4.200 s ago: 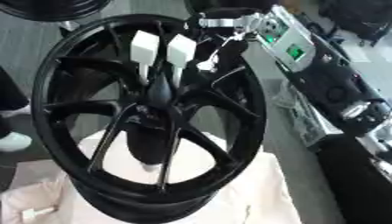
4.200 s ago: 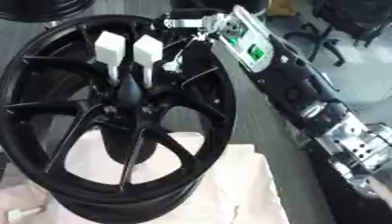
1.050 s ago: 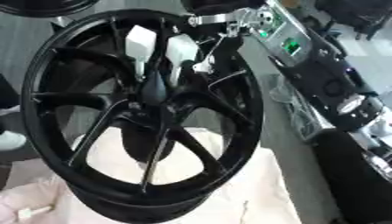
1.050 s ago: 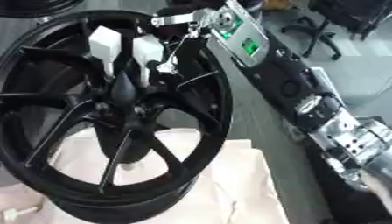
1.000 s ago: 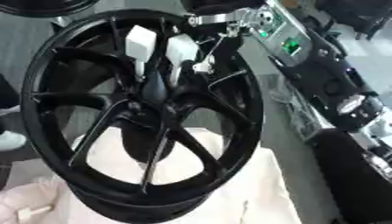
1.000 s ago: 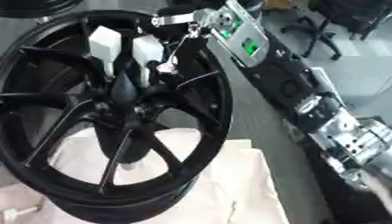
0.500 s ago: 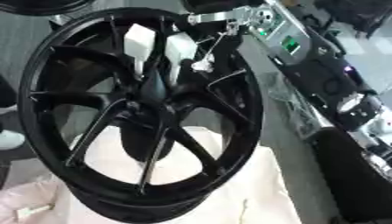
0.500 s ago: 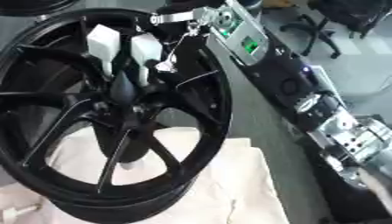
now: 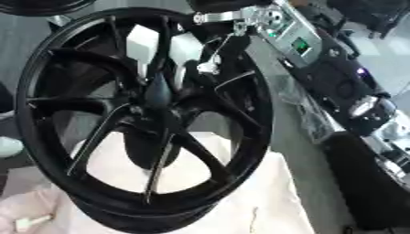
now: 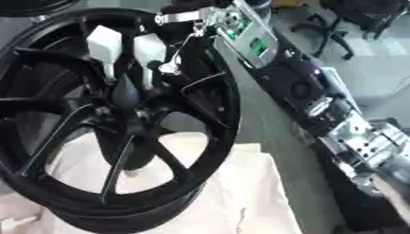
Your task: Pull the pin out of the wheel hub.
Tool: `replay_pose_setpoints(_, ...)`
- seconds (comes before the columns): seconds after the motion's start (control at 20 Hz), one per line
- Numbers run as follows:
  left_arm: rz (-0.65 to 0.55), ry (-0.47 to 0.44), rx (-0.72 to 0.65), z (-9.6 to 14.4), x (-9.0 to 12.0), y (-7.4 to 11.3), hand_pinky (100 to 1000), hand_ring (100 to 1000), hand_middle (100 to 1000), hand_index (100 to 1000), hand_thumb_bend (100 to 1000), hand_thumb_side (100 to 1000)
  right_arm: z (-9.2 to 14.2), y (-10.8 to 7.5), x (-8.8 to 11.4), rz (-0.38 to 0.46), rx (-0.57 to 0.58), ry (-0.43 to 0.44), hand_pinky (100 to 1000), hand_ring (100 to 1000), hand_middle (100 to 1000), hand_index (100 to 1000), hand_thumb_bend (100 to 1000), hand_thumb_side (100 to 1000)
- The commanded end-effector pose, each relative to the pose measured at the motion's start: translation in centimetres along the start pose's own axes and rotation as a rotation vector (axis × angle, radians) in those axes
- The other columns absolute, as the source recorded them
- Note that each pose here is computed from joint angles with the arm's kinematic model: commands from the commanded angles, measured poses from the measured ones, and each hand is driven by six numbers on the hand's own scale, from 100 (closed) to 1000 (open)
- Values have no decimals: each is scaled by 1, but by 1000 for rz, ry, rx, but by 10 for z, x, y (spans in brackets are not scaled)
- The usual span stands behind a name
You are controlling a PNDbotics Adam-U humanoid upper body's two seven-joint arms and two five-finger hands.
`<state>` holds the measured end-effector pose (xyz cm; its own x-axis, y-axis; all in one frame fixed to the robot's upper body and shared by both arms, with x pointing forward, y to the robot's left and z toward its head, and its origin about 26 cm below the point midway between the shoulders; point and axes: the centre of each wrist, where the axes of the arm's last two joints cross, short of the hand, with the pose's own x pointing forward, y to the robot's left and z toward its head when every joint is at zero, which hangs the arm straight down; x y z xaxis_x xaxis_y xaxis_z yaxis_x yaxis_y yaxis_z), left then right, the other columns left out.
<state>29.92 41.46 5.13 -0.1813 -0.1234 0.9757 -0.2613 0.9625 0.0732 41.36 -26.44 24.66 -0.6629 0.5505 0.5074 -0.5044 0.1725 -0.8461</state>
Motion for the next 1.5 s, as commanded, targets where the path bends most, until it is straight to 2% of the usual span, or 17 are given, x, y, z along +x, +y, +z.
replay_pose_setpoints(0.05, -23, -22, -4, -4, 8, 5, 851, 728, 676, 812, 140, 896, 13, -18, 8, 36, -35, 5, 225, 259, 294, 488, 100, 100)
replay_pose_setpoints(0.65, -23, -21, -4, -4, 8, 5, 853, 729, 678, 813, 140, 894, 22, -29, 16, 31, -55, -10, 204, 237, 273, 462, 100, 100)
replay_pose_setpoints(0.9, -23, -20, -3, -3, 8, 6, 853, 730, 679, 813, 140, 891, 35, -41, 23, -2, -103, -41, 190, 232, 273, 464, 100, 100)
replay_pose_setpoints(1.1, -23, -17, 1, -2, 7, 7, 854, 730, 680, 813, 140, 887, 65, -56, 35, -78, -213, -100, 180, 227, 273, 463, 100, 100)
replay_pose_setpoints(1.25, -22, -12, 6, 0, 6, 8, 854, 730, 680, 814, 140, 886, 99, -66, 44, -126, -322, -127, 177, 225, 273, 464, 100, 100)
replay_pose_setpoints(1.4, -16, -10, 8, 2, 5, 9, 855, 731, 681, 814, 140, 882, 138, -69, 49, -165, -441, -123, 178, 225, 274, 464, 100, 116)
replay_pose_setpoints(1.5, -14, -14, 8, 2, 6, 8, 855, 731, 681, 814, 141, 879, 172, -66, 46, -203, -550, -99, 183, 227, 277, 465, 100, 127)
